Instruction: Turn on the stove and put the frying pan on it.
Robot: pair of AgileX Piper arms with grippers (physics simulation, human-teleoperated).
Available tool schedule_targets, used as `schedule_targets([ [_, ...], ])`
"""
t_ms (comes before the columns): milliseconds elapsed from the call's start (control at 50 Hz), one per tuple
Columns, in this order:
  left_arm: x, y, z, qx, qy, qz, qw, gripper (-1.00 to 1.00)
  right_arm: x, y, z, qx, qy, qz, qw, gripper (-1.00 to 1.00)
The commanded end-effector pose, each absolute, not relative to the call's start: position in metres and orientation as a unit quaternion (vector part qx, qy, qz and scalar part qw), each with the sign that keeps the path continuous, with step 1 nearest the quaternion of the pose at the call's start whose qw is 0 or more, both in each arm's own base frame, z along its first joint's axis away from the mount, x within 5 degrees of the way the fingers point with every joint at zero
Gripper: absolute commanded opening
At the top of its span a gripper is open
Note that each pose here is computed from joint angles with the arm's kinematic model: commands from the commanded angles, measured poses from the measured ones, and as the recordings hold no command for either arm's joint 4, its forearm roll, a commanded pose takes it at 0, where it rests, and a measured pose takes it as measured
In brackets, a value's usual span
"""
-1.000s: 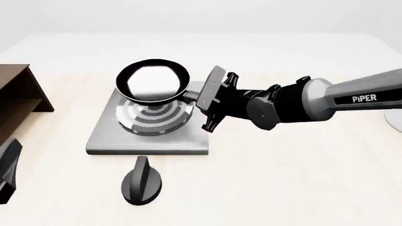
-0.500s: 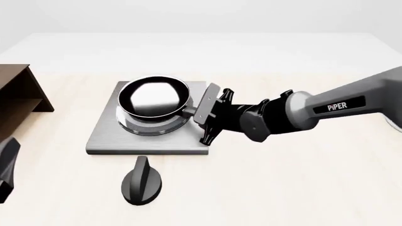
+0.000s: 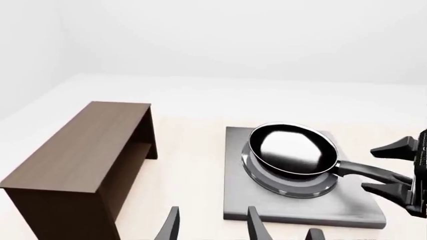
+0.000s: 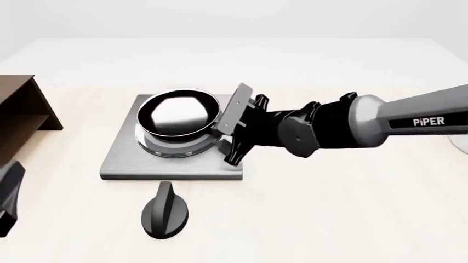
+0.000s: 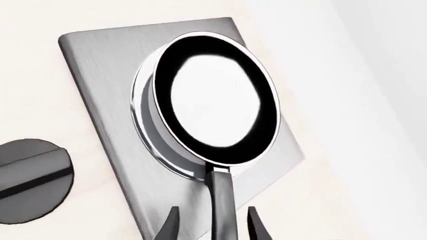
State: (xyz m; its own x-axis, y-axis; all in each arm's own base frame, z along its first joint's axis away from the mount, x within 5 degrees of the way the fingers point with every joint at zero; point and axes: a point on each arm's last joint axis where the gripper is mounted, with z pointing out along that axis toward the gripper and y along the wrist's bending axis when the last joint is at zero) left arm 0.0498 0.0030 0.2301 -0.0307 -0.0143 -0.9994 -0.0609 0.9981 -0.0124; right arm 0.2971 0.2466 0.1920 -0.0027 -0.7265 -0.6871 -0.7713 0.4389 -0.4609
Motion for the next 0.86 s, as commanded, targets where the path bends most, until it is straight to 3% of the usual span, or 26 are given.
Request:
schedule_targets([
  [20, 0.051, 0.003, 0.227, -0.025, 0.719, 0.015, 0.694, 1.0, 0.263, 0.248, 0.225, -0.537, 0.706, 0.049, 0.46, 1.0],
  [180, 0.05, 0.003, 0.231, -0.023, 0.719, 0.015, 0.694, 1.0, 0.239, 0.223, 0.26, -0.532, 0.684, 0.044, 0.497, 1.0],
  [280, 0.049, 0.003, 0.233, -0.028, 0.718, 0.016, 0.695, 1.0, 0.207, 0.184, 0.304, -0.477, 0.673, 0.062, 0.562, 1.0],
  [400, 0.049, 0.003, 0.233, -0.027, 0.718, 0.017, 0.696, 1.0, 0.164, 0.138, 0.327, -0.403, 0.677, 0.099, 0.608, 1.0],
  [520, 0.048, 0.003, 0.236, -0.029, 0.717, 0.019, 0.696, 1.0, 0.102, 0.063, 0.319, -0.295, 0.664, 0.091, 0.681, 1.0],
  [620, 0.048, 0.003, 0.236, -0.027, 0.715, 0.02, 0.698, 1.0, 0.077, 0.04, 0.305, -0.232, 0.671, 0.103, 0.696, 1.0],
  [680, 0.047, 0.003, 0.24, -0.029, 0.715, 0.02, 0.699, 1.0, 0.06, 0.022, 0.29, -0.172, 0.673, 0.069, 0.716, 1.0],
  [860, 0.047, 0.004, 0.24, -0.036, 0.714, 0.022, 0.699, 1.0, 0.053, 0.005, 0.227, -0.052, 0.678, 0.008, 0.733, 1.0],
])
